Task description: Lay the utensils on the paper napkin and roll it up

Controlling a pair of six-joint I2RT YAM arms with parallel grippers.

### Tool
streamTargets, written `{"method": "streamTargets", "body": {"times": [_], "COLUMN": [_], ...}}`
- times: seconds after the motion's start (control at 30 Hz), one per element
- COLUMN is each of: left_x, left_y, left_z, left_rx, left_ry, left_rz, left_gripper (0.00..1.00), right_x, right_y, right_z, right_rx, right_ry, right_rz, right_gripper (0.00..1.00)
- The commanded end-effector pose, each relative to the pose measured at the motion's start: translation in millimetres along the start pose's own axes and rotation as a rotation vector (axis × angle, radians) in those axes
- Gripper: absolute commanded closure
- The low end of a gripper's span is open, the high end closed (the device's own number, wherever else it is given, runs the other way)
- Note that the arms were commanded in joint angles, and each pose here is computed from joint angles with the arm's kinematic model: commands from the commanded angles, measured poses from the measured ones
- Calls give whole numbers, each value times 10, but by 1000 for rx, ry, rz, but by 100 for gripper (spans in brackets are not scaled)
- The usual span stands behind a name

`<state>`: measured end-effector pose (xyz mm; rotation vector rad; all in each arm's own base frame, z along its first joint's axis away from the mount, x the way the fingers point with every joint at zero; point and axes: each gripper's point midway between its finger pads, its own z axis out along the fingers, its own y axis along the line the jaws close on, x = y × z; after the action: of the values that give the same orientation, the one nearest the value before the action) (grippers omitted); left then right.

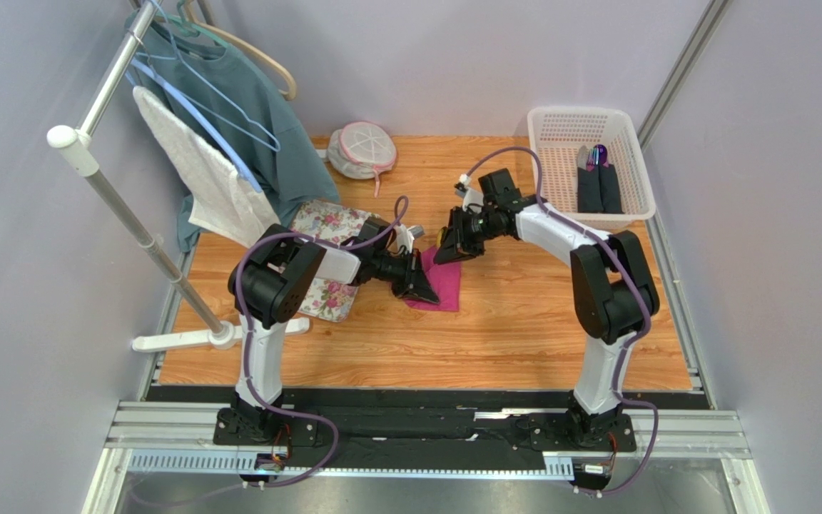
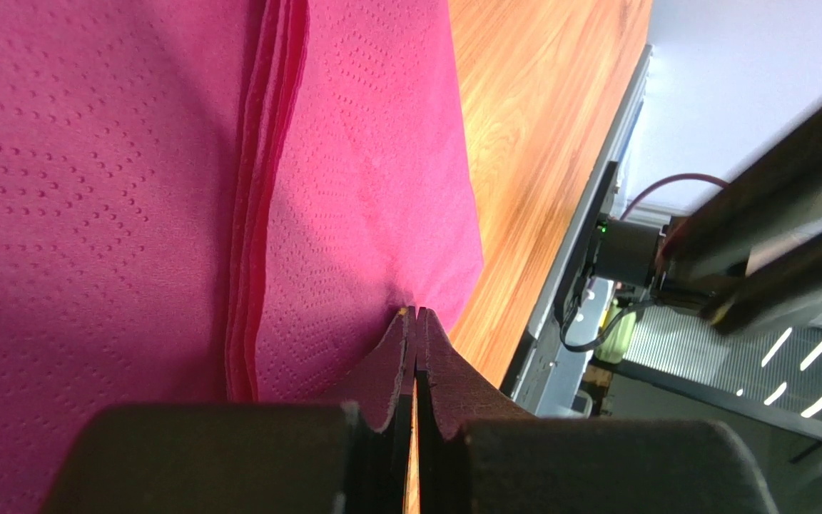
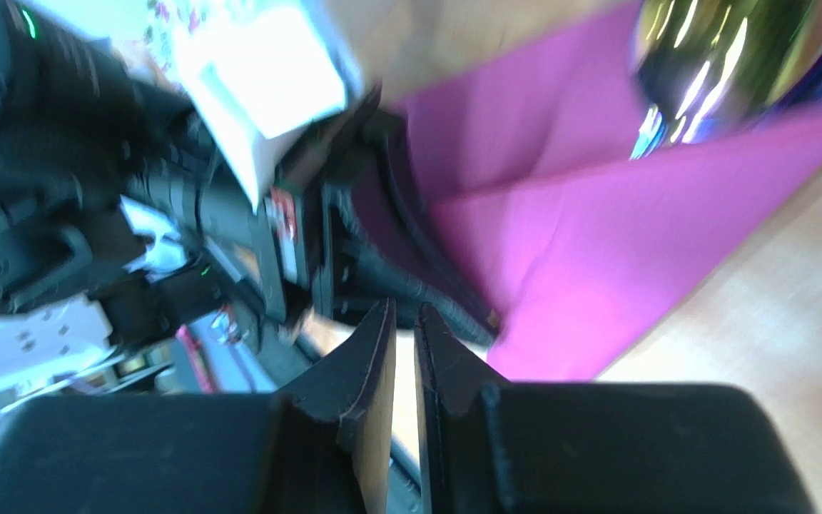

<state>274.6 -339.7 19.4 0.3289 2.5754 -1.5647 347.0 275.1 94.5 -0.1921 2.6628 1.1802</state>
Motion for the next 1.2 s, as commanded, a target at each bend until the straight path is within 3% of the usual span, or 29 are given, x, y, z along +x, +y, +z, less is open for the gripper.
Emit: {"method": "streamTargets", "body": {"times": [0.0,0.3,0.6,0.97,1.17], "left_x": [128,115,129,123,124], "left_y": [392,400,415,425,429], "left_z": [40,44,55,62,62], "left_rx": [-114,-109,-104,-106,-107], "left_ry": [-2,-8,-7,-8,-8], "left_rz": [-35,-43,-49,-49,-49], "left_gripper": [99,99,99,99,99], "right_x": [214,501,451,464,451], "right_y": [92,-223,-460,-321,-463], "right_z": [-68,109,169,115,216], "right_rx": [-84,-79,-220,-323,-282], "right_ry": [14,75,71,76,62], "right_rz": [56,163,338,337,349], "right_gripper": [85,89,92,93,93]}}
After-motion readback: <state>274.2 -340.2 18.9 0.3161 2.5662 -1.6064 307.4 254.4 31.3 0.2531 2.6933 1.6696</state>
